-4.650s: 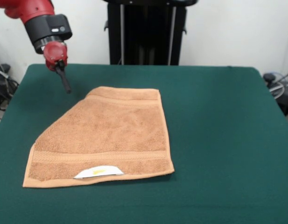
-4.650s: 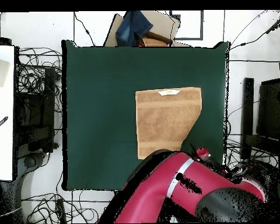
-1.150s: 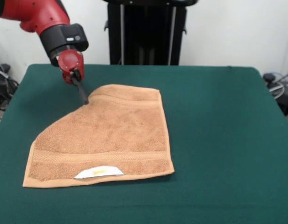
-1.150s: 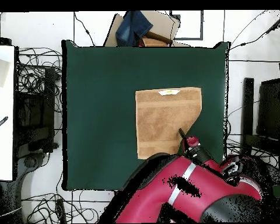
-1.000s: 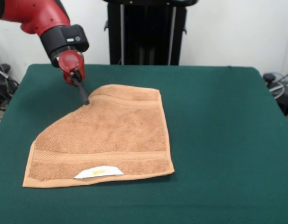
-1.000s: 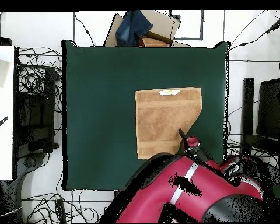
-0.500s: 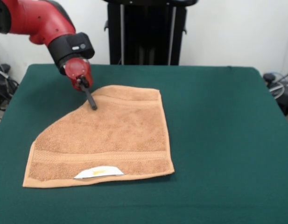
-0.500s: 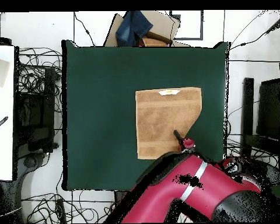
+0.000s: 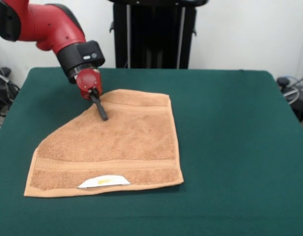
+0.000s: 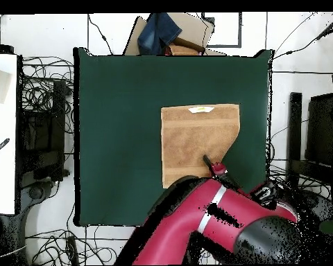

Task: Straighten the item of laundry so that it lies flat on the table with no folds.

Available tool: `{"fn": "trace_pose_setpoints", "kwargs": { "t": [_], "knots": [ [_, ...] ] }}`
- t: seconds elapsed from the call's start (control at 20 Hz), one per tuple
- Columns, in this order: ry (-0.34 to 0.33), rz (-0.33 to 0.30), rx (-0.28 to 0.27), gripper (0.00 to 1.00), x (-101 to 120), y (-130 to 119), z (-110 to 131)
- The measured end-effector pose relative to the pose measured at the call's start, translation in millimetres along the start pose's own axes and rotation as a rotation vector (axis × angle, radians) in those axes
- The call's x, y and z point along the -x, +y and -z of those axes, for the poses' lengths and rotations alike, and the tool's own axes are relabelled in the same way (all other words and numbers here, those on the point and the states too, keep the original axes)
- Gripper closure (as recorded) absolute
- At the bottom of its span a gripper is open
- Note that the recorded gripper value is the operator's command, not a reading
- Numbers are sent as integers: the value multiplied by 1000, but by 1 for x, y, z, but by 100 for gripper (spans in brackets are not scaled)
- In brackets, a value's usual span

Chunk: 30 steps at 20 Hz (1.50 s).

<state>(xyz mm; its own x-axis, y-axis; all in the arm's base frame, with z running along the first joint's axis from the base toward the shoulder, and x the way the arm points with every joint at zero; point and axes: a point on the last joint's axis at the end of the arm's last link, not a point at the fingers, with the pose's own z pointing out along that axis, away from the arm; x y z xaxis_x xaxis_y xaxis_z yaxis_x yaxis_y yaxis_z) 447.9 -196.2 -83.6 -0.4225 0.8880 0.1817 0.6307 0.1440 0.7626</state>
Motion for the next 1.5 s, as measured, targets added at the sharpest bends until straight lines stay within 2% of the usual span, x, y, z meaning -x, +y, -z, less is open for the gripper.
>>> {"fn": "trace_pose_setpoints", "kwargs": {
  "t": [0.25,0.9,1.25,1.5],
  "knots": [
    [11,0,18,100,4,-2,-1],
    [95,-25,158,100,14,-21,-2],
    [92,-15,146,100,14,-19,-2],
    [77,14,107,100,12,-13,-4]
  ]
}}
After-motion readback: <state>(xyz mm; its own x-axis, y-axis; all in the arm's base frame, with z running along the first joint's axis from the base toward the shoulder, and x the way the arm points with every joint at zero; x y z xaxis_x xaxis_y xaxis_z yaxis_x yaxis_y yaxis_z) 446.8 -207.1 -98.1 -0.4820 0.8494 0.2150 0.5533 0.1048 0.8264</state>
